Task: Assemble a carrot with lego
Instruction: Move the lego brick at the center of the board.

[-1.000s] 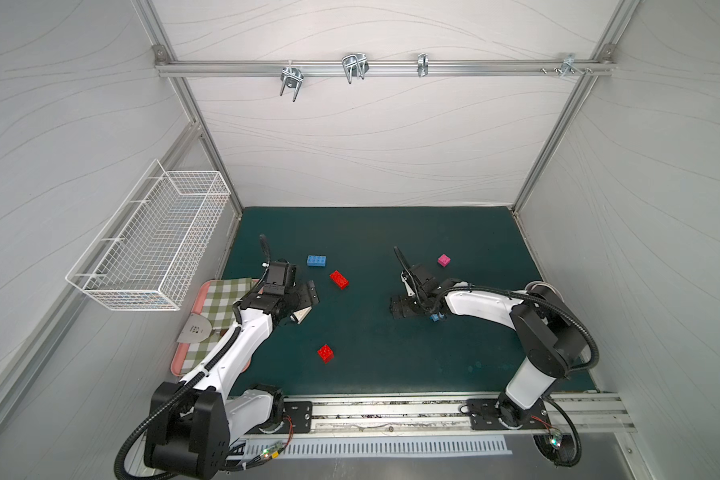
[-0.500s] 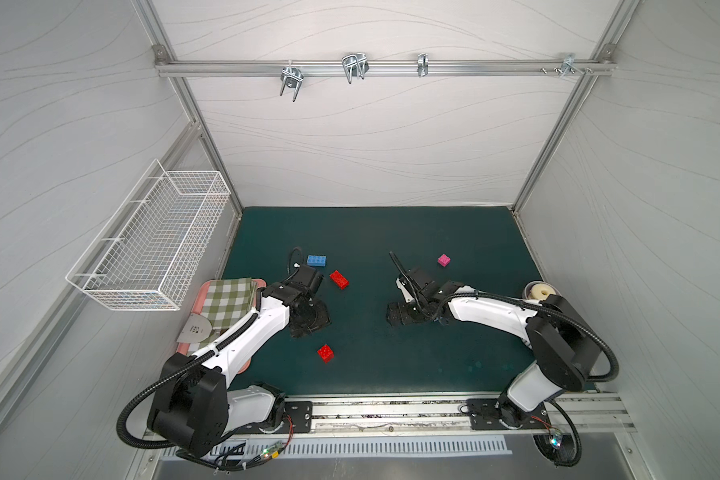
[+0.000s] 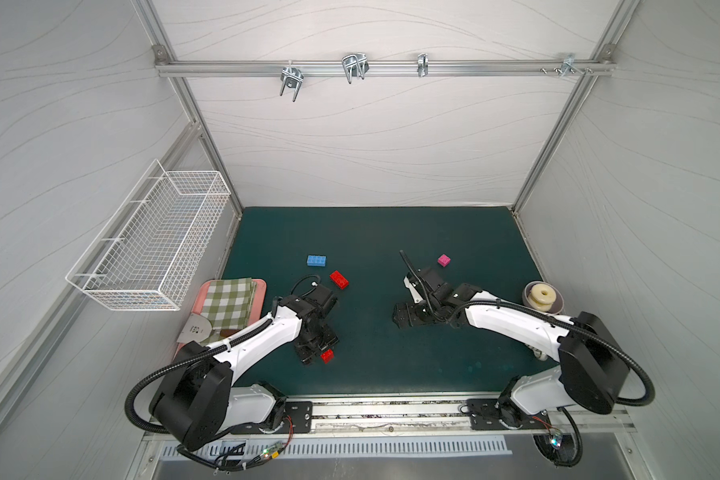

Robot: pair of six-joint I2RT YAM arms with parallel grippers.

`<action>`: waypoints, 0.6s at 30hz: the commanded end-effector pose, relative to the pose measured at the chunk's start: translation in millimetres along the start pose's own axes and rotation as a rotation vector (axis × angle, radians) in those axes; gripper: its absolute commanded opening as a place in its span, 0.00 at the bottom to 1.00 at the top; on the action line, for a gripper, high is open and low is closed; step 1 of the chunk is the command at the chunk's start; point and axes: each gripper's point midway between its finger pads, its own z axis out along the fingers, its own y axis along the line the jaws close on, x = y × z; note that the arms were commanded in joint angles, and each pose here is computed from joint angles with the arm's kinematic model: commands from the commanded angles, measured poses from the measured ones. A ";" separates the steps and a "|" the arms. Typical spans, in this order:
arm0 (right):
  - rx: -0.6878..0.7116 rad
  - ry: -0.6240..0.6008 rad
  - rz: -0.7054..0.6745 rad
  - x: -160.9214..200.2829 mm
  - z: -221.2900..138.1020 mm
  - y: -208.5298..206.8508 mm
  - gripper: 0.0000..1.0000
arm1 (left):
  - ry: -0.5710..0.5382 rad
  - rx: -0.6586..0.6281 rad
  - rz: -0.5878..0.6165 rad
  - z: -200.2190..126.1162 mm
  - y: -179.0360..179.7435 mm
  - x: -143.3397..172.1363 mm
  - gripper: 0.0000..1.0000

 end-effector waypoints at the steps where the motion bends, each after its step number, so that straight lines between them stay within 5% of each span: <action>1: 0.030 0.022 0.011 11.8 -5.2 -9.5 0.99 | -0.026 -0.001 -0.051 1.4 -5.0 -3.5 0.63; 6: 0.032 0.010 0.025 11.1 -10.4 -13.7 0.99 | -0.034 -0.015 -0.025 1.8 -11.5 -3.5 0.54; 11: 0.030 0.000 0.032 8.4 -13.0 -17.0 0.99 | -0.027 -0.031 0.036 6.8 -26.8 -1.1 0.27; 18: 0.022 -0.024 0.052 8.7 -25.4 -22.7 0.99 | -0.054 -0.026 0.261 10.1 -94.8 3.3 0.06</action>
